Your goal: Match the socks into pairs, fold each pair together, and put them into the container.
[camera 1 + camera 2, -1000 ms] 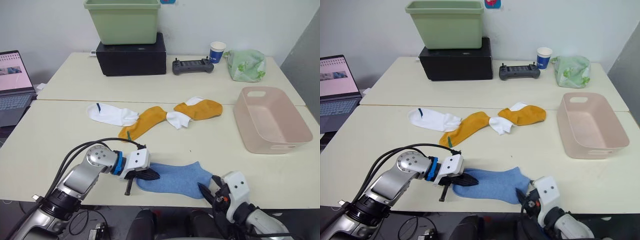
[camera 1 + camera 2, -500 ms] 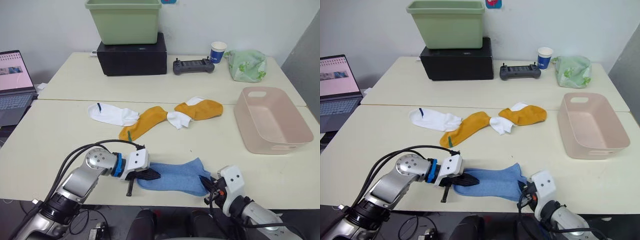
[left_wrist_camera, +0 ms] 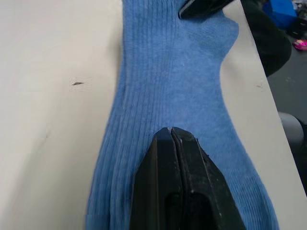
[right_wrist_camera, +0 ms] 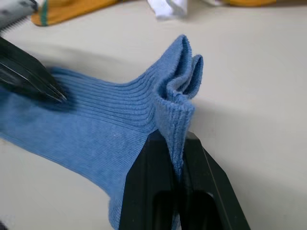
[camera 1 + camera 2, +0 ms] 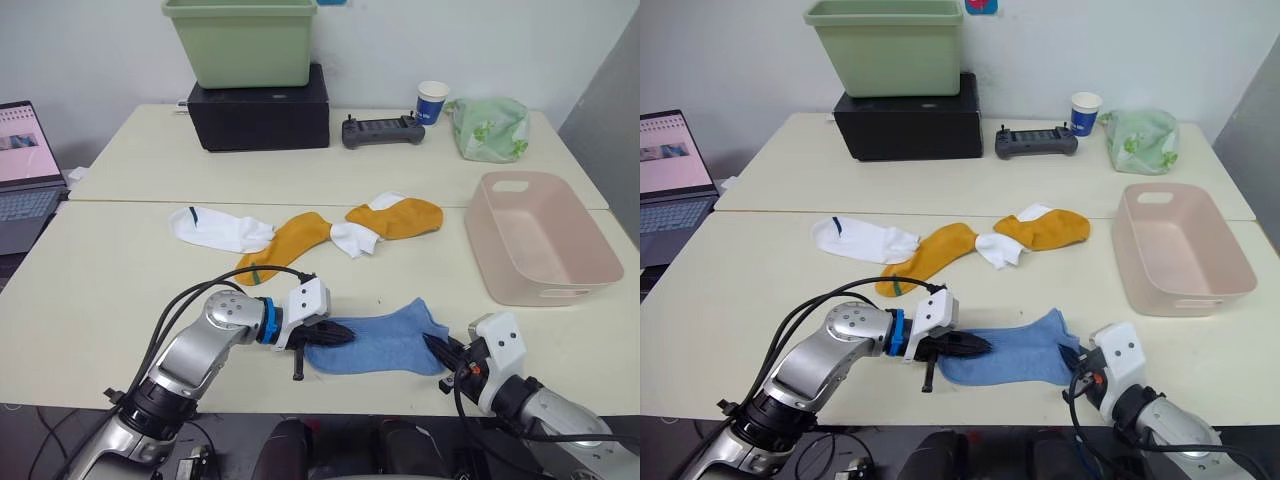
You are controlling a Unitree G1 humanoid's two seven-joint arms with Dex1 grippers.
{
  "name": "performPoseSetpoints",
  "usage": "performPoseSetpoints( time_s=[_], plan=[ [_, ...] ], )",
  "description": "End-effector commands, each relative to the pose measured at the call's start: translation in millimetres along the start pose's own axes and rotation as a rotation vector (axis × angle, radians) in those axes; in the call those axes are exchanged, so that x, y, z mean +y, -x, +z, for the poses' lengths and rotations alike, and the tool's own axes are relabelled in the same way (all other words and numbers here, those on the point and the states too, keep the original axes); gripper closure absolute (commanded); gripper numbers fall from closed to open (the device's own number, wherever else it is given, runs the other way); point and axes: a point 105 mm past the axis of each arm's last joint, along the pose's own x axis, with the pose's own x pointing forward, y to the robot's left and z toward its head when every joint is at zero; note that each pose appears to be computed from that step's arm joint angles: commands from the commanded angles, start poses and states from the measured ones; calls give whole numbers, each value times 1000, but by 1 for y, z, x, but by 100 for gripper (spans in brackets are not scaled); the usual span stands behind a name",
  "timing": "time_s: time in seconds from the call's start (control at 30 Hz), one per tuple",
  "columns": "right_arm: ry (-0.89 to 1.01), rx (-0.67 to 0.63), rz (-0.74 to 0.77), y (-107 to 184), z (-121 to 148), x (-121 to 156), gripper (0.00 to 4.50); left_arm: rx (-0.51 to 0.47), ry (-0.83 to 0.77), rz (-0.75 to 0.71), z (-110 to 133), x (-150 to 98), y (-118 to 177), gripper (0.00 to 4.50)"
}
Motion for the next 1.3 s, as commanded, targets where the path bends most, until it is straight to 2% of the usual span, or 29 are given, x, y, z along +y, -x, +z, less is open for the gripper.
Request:
performPoseSetpoints(
  time_s=[0.03, 0.13, 0.3, 0.43, 0.57, 0.7, 0.77, 0.87, 0.93, 1.1, 1.17, 1.23, 1.3],
  plan=[
    [25, -34, 129, -2, 20, 27, 445, 85, -24, -19, -22, -4, 0, 450],
    [21, -5, 214, -9, 22, 40, 445, 103, -34, 1, -30, -1, 2, 450],
    [-13, 21, 323, -29, 30, 54, 445, 52, -26, -8, -20, 1, 6, 450],
    [-50, 57, 403, -52, 33, 62, 445, 95, -27, -8, -36, 0, 17, 450],
    [-81, 91, 427, -63, 29, 65, 445, 87, -25, 16, -38, 2, 18, 450],
    [-76, 168, 427, -75, 13, 68, 445, 75, -23, 28, -37, 7, 22, 450],
    [-89, 149, 448, -76, 17, 72, 445, 77, -23, 37, -37, 9, 26, 450],
    [-114, 99, 484, -74, 31, 76, 370, 74, -23, 61, -36, 15, 32, 450],
    [-117, 87, 496, -71, 35, 76, 302, 62, -17, 75, -33, 18, 36, 450],
    [-91, 19, 525, -53, 52, 70, 140, -29, 8, 82, -12, 26, 60, 450],
    [-58, -35, 512, -43, 61, 64, 140, -54, 43, 91, 1, 31, 80, 450],
    [-22, -52, 422, -43, 63, 50, 140, -61, 43, 115, 11, 37, 93, 450],
    [25, -36, 341, -50, 57, 39, 184, -87, 26, 139, 26, 44, 99, 450]
  ],
)
